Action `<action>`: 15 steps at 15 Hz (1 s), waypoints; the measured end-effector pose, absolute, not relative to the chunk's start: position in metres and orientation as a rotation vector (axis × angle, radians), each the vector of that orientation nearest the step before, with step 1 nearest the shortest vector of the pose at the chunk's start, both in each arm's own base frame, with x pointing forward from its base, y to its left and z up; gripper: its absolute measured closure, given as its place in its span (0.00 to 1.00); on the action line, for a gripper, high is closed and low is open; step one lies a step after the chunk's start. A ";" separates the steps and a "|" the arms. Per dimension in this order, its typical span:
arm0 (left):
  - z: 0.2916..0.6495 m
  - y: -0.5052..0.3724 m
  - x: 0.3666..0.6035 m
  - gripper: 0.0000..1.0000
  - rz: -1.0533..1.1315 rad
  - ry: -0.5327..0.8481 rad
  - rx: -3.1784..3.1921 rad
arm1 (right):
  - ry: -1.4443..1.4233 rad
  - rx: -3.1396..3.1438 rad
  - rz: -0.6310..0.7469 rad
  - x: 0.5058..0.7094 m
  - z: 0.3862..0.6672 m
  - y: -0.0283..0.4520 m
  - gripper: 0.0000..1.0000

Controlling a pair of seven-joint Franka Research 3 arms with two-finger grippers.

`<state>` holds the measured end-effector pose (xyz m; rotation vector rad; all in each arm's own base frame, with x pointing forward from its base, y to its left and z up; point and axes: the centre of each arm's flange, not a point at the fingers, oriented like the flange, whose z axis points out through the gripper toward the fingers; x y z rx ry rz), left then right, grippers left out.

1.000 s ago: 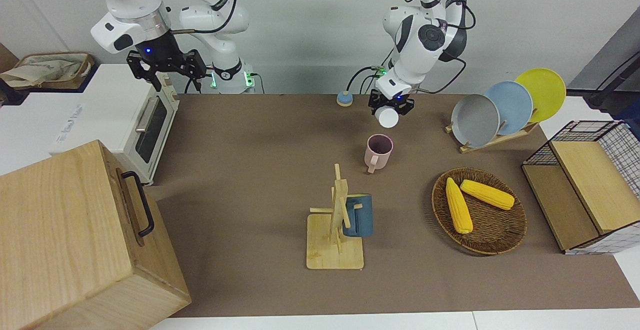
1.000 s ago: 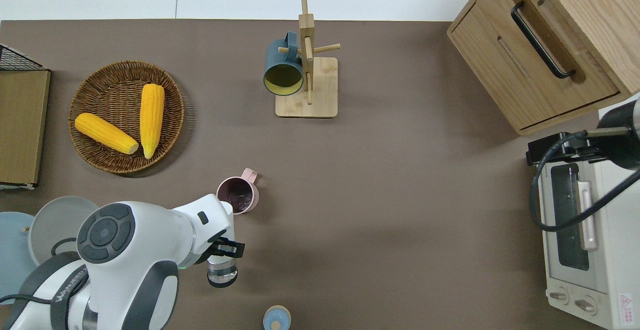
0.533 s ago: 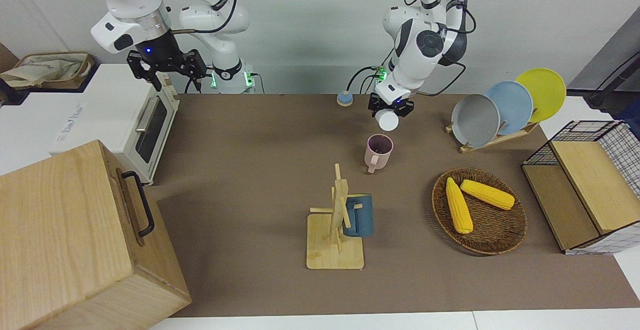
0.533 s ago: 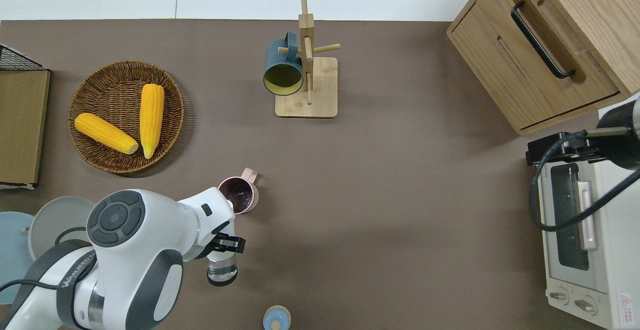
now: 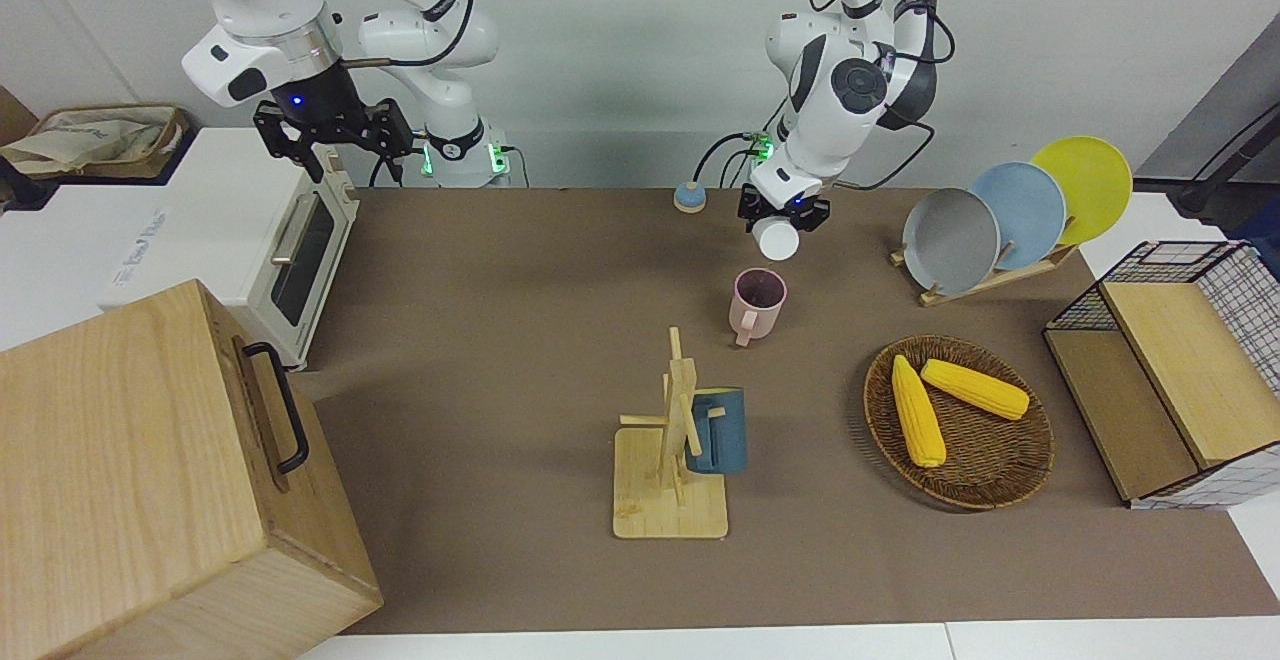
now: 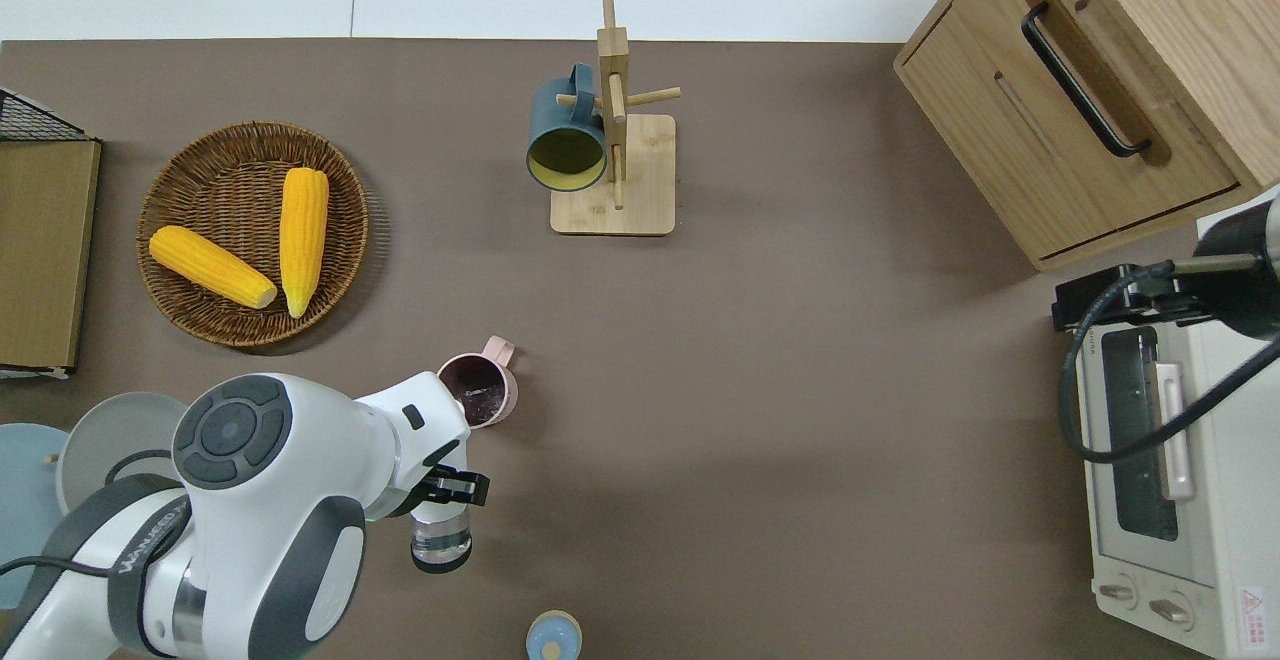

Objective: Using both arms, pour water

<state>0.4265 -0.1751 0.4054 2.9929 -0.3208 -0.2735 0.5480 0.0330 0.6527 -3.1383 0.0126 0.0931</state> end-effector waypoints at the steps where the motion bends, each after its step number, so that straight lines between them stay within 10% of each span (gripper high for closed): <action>1: 0.407 -0.175 0.427 0.37 -0.277 -0.322 2.992 | 0.013 -3.138 0.093 0.548 0.653 0.033 0.00; 15: 0.401 -0.177 0.438 0.37 -0.353 -0.279 3.000 | 0.013 -3.138 0.093 0.548 0.653 0.033 0.00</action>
